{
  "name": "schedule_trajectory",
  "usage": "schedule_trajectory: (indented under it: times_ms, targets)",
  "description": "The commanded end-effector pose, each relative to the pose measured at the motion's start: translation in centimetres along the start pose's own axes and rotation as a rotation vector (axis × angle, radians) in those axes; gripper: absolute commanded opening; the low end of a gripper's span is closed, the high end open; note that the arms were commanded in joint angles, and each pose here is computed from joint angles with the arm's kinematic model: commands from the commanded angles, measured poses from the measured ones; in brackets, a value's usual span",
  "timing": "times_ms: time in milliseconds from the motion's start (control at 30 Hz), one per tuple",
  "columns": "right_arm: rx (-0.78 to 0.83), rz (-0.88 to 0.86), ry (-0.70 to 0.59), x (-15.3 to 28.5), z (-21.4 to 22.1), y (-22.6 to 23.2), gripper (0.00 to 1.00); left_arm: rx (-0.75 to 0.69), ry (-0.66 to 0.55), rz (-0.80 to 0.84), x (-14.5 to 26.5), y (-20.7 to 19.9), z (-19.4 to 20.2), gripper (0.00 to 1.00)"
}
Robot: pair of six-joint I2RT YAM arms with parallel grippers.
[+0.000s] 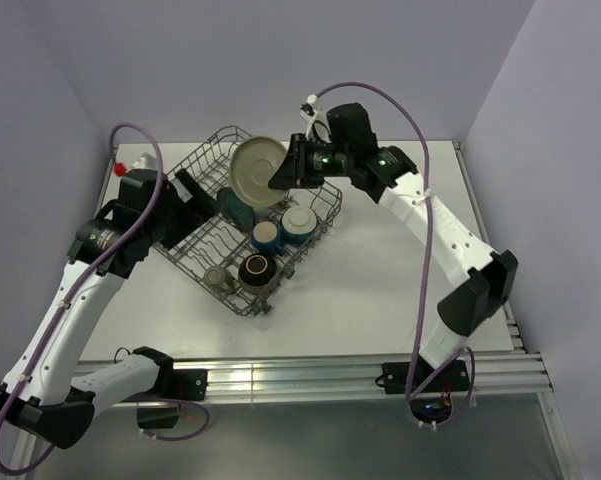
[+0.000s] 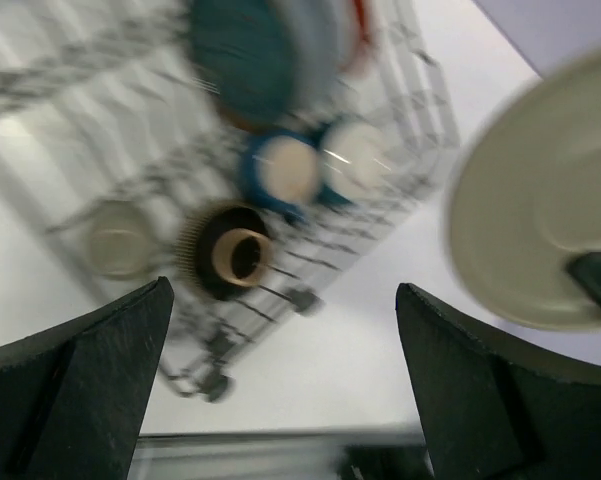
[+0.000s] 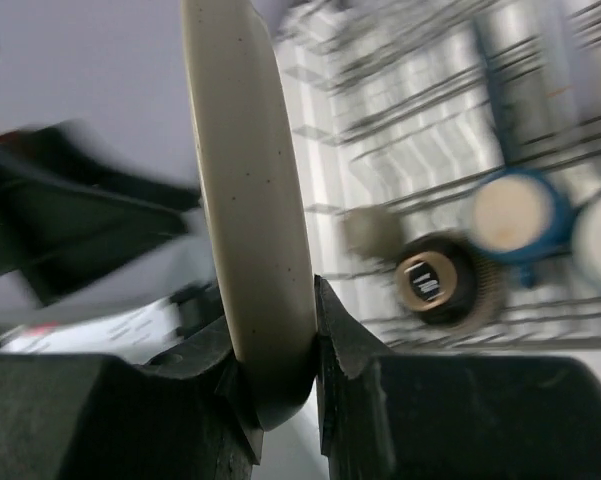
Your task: Load the mixed dishes into the dish rack
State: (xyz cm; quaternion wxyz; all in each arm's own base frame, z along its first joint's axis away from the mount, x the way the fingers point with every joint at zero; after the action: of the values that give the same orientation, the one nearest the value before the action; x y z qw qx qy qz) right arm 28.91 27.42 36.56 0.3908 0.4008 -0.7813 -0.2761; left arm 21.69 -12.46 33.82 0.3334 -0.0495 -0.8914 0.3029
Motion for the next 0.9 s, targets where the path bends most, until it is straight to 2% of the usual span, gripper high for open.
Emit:
schedule_trajectory:
  times_ms: [0, 100, 200, 333, 567, 867]
  targets:
    - [0.195, 0.233, -0.057, -1.9, -1.5, -1.2, 0.00, 0.023, -0.188, -0.535, 3.0, 6.5, -1.4, 0.99]
    - [0.332, 0.349, -0.071, -4.6, -1.3, -0.5, 0.00, 0.019, -0.169, -0.573, 3.3, 7.1, -0.9, 0.99]
    - [0.437, 0.436, -0.069, -7.0, -0.8, -0.3, 0.00, 0.028, -0.132, -0.522, 3.1, 7.3, 0.2, 0.99]
    - [0.491, 0.453, -0.050, -9.7, -0.1, -0.1, 0.00, 0.019, -0.100, -0.480, 3.1, 7.3, 0.9, 0.97]
    - [0.569, 0.512, 0.052, -15.1, 3.2, -2.6, 0.00, 0.007, -0.109, -0.455, 4.2, 7.5, 1.1, 0.95]
    - [0.626, 0.551, 0.078, -18.6, 4.2, -4.4, 0.00, -0.004, -0.079, -0.451, 5.2, 8.2, 2.1, 0.93]
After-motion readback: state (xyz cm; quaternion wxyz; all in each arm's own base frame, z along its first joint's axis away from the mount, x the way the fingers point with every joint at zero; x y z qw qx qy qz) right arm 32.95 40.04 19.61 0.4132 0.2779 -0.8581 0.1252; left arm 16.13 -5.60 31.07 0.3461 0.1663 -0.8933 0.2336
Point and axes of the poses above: each gripper's point midway between its finger pads, its own x axis back along the fingers, its own y axis along the line the jaws close on, z = x × y, the point moved 7 cm from there along x, back along the fingers, and after that the axes turned 6 degrees about -x, right-handed, at the moved point
